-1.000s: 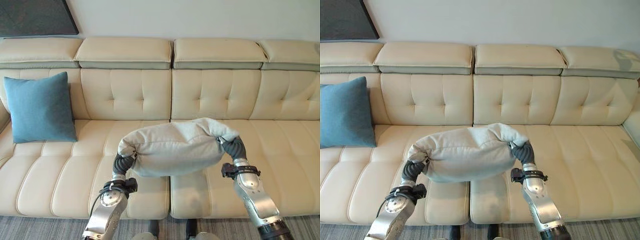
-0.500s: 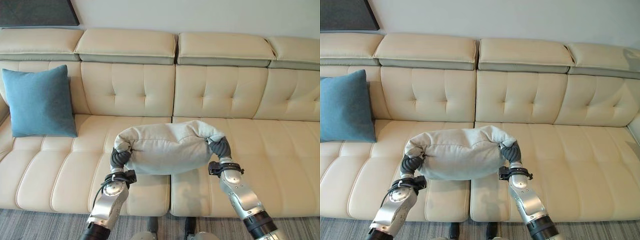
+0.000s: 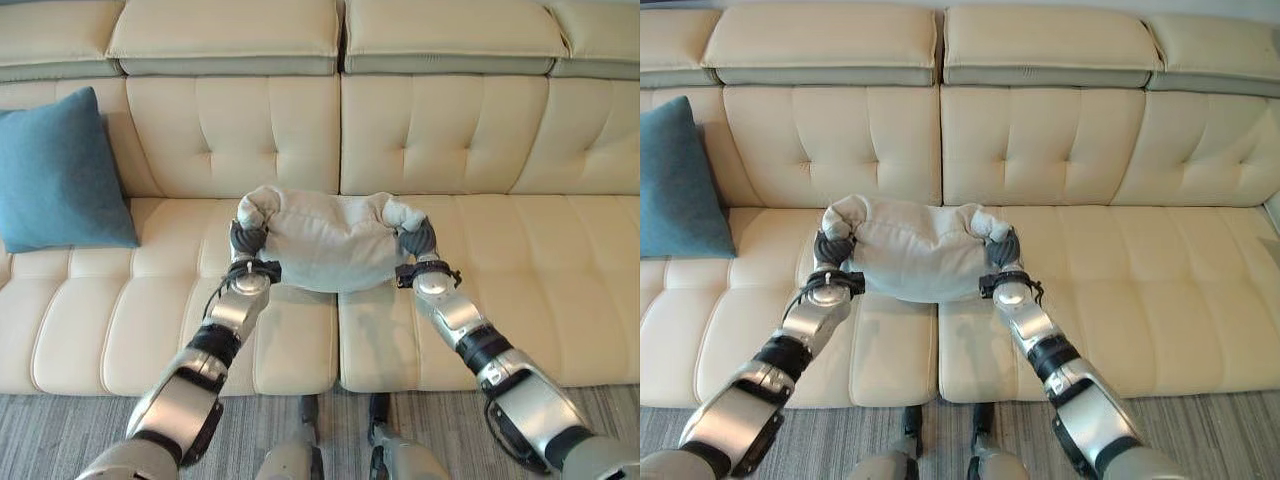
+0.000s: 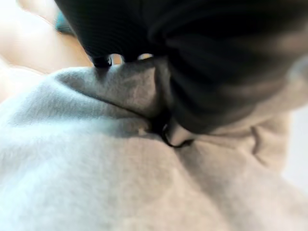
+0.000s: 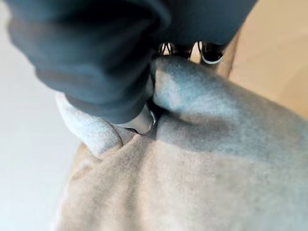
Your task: Pick up all the scattered cushions and arrange them neatly on the sofa.
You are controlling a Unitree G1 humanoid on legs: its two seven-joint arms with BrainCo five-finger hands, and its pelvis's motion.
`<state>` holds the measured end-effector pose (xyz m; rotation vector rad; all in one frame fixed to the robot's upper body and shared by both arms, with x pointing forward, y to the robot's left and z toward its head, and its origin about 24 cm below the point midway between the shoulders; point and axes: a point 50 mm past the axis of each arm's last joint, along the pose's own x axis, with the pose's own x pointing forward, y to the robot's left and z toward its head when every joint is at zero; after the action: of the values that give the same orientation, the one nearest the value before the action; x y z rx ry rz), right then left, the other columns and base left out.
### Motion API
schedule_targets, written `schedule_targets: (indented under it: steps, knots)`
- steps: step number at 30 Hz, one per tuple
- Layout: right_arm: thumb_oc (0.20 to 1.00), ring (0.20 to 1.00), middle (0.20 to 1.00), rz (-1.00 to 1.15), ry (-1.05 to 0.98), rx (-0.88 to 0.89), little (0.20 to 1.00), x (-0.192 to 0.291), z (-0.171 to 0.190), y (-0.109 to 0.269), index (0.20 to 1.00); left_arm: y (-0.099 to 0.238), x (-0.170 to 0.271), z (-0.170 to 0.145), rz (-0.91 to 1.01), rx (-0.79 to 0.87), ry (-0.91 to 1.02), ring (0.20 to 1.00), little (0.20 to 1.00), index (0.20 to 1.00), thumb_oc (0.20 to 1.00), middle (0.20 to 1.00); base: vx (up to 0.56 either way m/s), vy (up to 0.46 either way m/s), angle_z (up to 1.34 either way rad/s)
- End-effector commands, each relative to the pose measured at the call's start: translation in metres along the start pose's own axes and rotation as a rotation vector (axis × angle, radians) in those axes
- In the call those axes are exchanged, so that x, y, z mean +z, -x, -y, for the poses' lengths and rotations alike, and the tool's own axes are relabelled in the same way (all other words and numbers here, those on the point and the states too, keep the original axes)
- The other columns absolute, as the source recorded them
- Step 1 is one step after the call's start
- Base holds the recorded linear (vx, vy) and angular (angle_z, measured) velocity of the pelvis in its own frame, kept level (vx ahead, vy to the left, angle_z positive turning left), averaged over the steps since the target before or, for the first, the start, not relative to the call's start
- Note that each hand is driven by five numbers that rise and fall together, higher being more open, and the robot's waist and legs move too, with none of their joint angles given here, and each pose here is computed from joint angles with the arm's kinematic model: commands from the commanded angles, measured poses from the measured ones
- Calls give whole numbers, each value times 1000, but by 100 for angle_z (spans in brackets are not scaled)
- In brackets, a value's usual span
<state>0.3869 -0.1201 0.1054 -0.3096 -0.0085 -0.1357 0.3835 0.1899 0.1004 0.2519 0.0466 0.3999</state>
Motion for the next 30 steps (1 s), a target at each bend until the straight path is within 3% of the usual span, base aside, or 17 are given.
schedule_targets:
  steps: [1,2,3,4,8,13,17,21,23,24,27,30]
  knots:
    - [200,200,200,142,50,18,200,59,1,-20,200,-19,94,2,256,-23,82,200,200,200,200,200,0,0,0]
    - [373,373,373,143,50,18,373,59,1,-20,373,-19,94,2,256,-23,82,266,266,266,266,266,0,0,0]
    - [1000,1000,1000,73,116,1,1000,55,12,-29,1000,-27,93,-5,195,-11,106,947,947,947,947,947,-9,-10,-4]
    - [1000,1000,1000,67,145,-3,1000,61,17,-33,1000,-30,92,-6,166,-11,96,1000,1000,1000,1000,1000,0,0,0]
    - [1000,1000,1000,59,346,-35,1000,87,38,-47,1000,-42,88,-24,37,14,148,1000,1000,1000,1000,1000,0,0,0]
    - [1000,1000,1000,9,332,-146,1000,102,70,-54,1000,-49,79,-45,-87,72,364,1000,1000,1000,1000,1000,0,0,0]
    - [1000,1000,1000,-4,189,-272,1000,107,97,-55,1000,-52,74,-67,-123,142,534,1000,1000,1000,1000,1000,16,1,3]
    - [1000,1000,1000,123,-374,-442,1000,105,122,-44,1000,-48,50,-92,-111,238,751,1000,1000,1000,1000,1000,25,7,3]
    - [1000,1000,1000,139,-556,-517,1000,84,135,-36,1000,-43,27,-106,-117,292,713,1000,1000,1000,1000,1000,20,7,3]
    - [1000,1000,1000,129,-581,-551,1000,69,146,-32,1000,-41,19,-122,-100,310,554,1000,1000,1000,1000,1000,6,19,7]
    - [1000,1000,1000,88,-503,-528,1000,19,168,-16,1000,-27,-17,-148,-99,301,246,1000,1000,1000,1000,1000,35,22,9]
    - [1000,1000,1000,-34,-477,-501,1000,-41,170,8,1000,0,-65,-144,-156,229,79,1000,1000,1000,1000,1000,53,20,9]
